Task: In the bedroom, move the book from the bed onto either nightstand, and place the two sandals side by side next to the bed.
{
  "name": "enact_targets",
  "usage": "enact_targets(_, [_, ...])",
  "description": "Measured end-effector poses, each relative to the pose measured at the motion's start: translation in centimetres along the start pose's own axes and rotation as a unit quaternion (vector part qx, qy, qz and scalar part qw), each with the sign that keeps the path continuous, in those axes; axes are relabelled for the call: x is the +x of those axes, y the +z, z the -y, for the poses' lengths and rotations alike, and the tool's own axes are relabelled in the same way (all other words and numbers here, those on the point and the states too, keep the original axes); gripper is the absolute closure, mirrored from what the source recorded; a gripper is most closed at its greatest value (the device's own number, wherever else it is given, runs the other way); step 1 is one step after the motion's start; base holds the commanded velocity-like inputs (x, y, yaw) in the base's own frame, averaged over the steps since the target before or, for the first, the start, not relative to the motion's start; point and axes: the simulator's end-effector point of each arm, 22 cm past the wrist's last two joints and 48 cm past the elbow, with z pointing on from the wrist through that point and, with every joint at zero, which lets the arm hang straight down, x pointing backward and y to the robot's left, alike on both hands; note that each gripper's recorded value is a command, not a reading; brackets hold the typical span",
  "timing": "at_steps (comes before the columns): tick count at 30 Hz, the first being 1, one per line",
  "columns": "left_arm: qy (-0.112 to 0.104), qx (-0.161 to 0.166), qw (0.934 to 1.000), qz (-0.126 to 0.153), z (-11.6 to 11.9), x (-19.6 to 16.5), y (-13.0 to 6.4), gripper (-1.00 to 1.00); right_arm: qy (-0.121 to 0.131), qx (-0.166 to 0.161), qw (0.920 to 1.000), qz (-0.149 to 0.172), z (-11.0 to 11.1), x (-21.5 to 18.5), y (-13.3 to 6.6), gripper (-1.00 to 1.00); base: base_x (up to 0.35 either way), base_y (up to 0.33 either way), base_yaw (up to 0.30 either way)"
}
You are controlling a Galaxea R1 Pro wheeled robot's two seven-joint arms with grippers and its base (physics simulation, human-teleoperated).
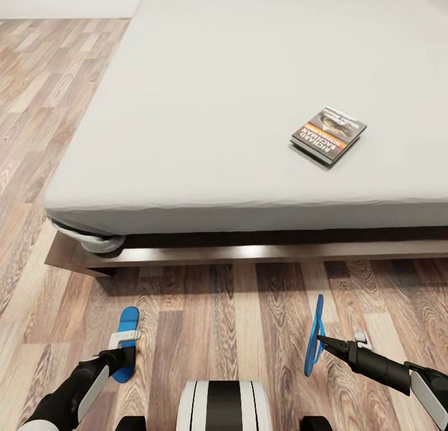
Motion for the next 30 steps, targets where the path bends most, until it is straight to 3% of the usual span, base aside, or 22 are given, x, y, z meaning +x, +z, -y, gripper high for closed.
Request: enact_targets(30, [0.003, -0.001, 1.0, -0.007, -0.04, 0.61, 0.62, 1.0, 0.009, 0.005, 0.9999, -0.005, 0.97, 0.52, 0.31, 1.0, 0.0, 0.0, 0.0])
